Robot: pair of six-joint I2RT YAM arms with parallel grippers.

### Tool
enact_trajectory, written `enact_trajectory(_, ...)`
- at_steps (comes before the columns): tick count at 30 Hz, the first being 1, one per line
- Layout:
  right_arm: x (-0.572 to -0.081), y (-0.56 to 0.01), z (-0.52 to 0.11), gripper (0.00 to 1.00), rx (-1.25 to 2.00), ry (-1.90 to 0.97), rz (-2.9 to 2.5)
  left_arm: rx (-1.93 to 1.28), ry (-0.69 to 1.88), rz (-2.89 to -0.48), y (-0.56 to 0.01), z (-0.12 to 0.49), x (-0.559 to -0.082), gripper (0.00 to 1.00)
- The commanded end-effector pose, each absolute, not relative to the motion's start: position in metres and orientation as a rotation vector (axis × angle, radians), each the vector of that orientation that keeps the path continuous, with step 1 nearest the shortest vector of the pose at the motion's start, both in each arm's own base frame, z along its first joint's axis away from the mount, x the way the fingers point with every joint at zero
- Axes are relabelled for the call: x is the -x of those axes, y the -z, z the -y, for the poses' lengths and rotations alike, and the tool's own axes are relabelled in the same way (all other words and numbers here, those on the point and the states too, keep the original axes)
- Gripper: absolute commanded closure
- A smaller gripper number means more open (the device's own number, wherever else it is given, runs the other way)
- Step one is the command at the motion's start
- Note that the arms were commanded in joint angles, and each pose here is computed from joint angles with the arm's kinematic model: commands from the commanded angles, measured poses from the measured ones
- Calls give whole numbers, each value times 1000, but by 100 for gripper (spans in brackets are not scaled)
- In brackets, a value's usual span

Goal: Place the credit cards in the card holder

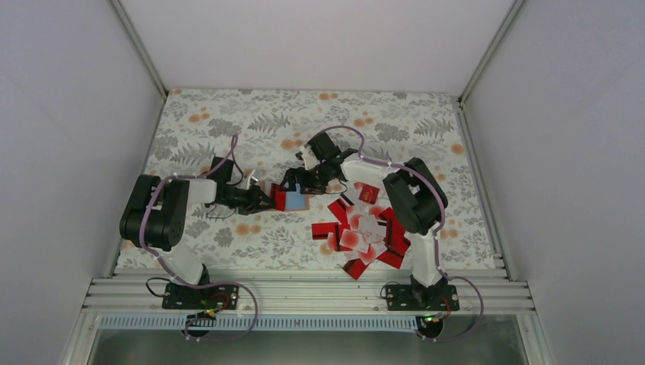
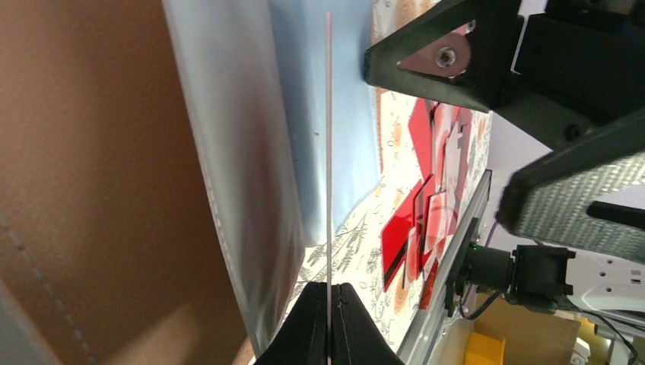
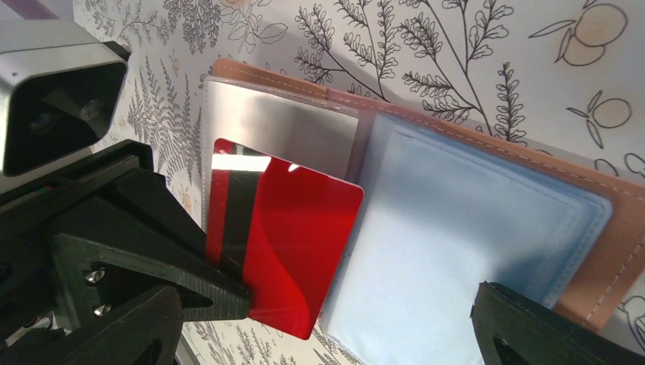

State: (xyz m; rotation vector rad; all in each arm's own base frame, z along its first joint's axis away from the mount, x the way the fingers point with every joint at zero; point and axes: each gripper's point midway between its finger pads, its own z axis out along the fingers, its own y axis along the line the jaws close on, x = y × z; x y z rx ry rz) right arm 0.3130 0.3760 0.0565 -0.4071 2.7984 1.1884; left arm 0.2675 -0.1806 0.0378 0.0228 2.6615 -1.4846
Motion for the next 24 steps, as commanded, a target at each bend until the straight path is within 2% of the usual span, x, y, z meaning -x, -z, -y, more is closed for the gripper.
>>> enact_trajectory(1,-310,-48,-366,4,412,-1168,-2820,-111,1563,-2594,-49,186,-271,98)
enact_trajectory(18,-309,-43,-356,4,422,-1153,-2831,-37,1428,-2709,-35,175,-270,98)
enact_trajectory(24,-307,-41,-355,4,436,-1157,-2836,-51,1456,-2715,-34,176,-265,98)
